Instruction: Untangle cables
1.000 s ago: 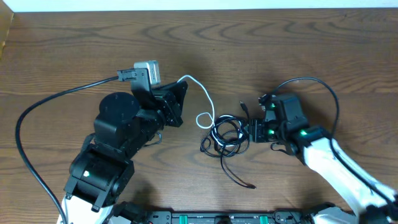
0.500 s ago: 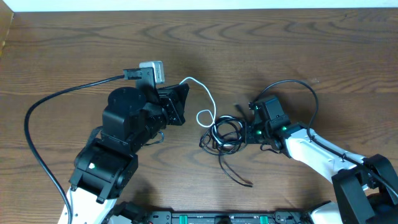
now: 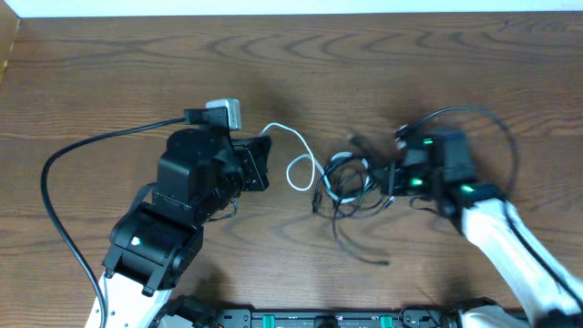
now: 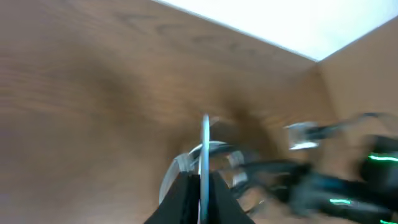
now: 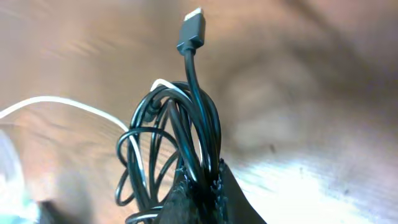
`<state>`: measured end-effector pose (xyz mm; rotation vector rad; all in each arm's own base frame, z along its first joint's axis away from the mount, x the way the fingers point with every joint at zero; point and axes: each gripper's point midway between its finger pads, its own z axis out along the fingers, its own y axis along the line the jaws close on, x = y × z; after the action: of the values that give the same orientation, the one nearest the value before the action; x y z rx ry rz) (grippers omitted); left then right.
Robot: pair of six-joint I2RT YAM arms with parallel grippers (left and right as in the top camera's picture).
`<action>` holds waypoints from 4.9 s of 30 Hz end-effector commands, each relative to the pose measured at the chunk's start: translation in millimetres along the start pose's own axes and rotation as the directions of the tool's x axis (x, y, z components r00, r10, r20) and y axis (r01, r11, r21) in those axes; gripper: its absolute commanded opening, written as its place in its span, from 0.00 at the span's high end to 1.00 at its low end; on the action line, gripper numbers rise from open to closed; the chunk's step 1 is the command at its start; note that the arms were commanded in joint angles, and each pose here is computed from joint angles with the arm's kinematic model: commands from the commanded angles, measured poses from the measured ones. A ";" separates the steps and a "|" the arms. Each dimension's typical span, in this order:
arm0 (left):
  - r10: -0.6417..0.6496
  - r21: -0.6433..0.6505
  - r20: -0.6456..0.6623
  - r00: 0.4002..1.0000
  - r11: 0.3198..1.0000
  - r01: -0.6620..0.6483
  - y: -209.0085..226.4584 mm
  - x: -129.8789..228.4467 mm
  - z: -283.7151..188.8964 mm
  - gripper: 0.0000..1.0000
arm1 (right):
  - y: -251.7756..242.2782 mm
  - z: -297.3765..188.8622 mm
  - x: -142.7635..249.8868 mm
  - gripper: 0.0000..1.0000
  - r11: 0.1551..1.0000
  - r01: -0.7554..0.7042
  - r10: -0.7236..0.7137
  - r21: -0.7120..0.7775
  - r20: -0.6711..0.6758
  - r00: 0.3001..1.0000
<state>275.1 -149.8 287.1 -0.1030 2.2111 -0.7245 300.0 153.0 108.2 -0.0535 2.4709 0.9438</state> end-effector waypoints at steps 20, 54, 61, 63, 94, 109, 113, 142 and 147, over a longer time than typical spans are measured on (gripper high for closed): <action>0.257 0.035 -0.105 0.961 0.966 -0.255 1.0 22.1 -2.8 0.01 | 45.0 -144.1 -40.7 0.99 1.000 0.017 -0.010 -0.012 0.441 0.897; -0.016 0.122 -0.545 0.838 0.988 0.098 -32.5 118.8 42.1 0.06 | 57.5 -91.1 14.2 0.98 0.681 -0.696 0.675 -0.229 -0.172 0.717; -0.010 0.089 -0.630 0.777 0.992 0.084 -32.4 146.5 47.4 0.63 | 54.1 -90.2 12.6 0.99 0.685 -0.694 0.679 -0.222 -0.152 0.718; -0.031 0.068 -0.639 0.768 0.993 0.097 -30.4 148.8 49.2 0.80 | 54.4 -90.5 11.0 0.99 0.688 -0.689 0.675 -0.227 -0.147 0.723; -0.084 -0.321 -0.082 0.993 0.945 0.054 103.2 17.2 -36.2 0.92 | -56.6 -96.2 12.9 0.99 0.691 -0.694 0.623 0.202 0.320 0.714; -0.191 -0.191 -0.101 0.976 0.967 0.170 86.6 16.4 -29.7 0.61 | -31.4 -88.6 11.4 0.99 0.812 -0.569 0.539 0.131 0.202 0.817; -0.160 -0.050 -0.219 0.962 0.987 0.153 64.2 28.8 -19.1 0.40 | 29.5 -88.9 -16.1 0.99 0.971 -0.193 0.213 -0.141 0.145 0.966; 0.535 0.599 -0.192 0.823 0.728 -0.333 -37.5 74.2 -9.7 0.35 | 159.7 -147.3 32.1 0.99 0.482 0.473 -0.429 -0.738 0.272 0.861; 0.590 0.589 -0.204 0.781 0.711 -0.383 -43.4 87.5 -4.6 0.39 | 166.0 -148.8 35.2 0.99 0.463 0.460 -0.436 -0.758 0.257 0.863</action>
<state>202.5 -208.2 260.7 0.9220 2.1388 -1.1524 181.2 186.6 279.7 -0.9164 1.6426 1.6193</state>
